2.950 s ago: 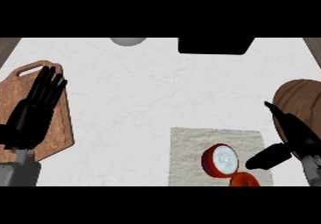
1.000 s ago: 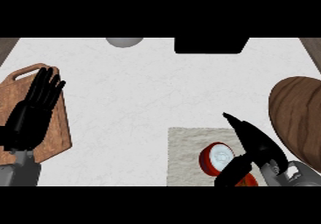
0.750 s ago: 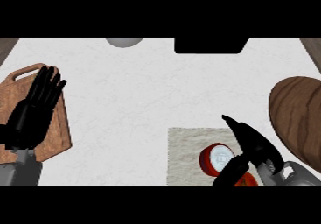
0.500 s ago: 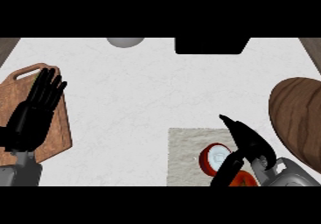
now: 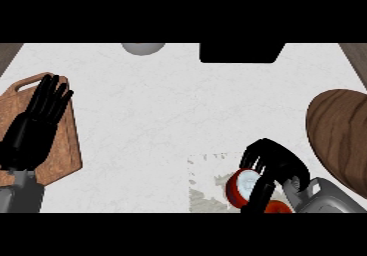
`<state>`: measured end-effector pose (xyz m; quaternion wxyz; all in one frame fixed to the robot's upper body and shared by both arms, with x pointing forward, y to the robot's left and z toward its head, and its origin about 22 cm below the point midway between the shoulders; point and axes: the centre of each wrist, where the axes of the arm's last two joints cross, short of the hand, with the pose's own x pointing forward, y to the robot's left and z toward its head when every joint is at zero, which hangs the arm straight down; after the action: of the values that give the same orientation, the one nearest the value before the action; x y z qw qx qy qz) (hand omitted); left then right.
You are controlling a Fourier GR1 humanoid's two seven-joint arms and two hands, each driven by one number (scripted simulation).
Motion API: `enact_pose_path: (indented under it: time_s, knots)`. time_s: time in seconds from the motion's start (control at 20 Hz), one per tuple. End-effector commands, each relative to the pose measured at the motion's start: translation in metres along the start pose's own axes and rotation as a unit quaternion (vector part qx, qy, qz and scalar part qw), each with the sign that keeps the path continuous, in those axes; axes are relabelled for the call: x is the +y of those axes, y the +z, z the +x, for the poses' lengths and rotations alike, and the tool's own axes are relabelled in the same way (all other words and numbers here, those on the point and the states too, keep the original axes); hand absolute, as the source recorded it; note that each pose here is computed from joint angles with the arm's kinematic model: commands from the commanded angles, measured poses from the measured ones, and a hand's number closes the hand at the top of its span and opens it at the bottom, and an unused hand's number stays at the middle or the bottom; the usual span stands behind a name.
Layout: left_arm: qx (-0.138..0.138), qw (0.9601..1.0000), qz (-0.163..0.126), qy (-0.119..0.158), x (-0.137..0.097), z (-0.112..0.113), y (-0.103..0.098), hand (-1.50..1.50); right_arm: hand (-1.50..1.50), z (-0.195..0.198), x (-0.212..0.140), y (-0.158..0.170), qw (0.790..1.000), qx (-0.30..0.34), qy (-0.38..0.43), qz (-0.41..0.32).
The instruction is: Pick the can from the placemat and place it in the bowl
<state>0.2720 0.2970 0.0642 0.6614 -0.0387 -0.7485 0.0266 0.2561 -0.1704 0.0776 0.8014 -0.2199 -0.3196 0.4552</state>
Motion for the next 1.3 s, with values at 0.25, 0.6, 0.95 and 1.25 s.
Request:
enact_pose_path:
  time_s: [0.25,0.6,0.95,1.25]
  knots:
    - [0.001,0.9999,0.012,0.000,-0.007,0.003,0.000,0.00,1.50,-0.048,0.030,0.027,0.979,-0.107,0.169,0.031]
    - [0.006,0.9991,0.042,-0.002,0.019,-0.004,0.012,0.00,1.50,-0.085,0.020,0.077,0.908,-0.298,0.294,-0.008]
    - [0.003,0.9988,0.050,-0.005,0.026,-0.009,0.015,0.00,1.50,-0.131,-0.014,0.101,0.893,-0.333,0.268,-0.140]
    - [0.014,0.9984,0.054,-0.004,0.030,-0.010,0.030,0.00,1.50,-0.133,-0.056,0.116,0.887,-0.306,0.215,-0.272]
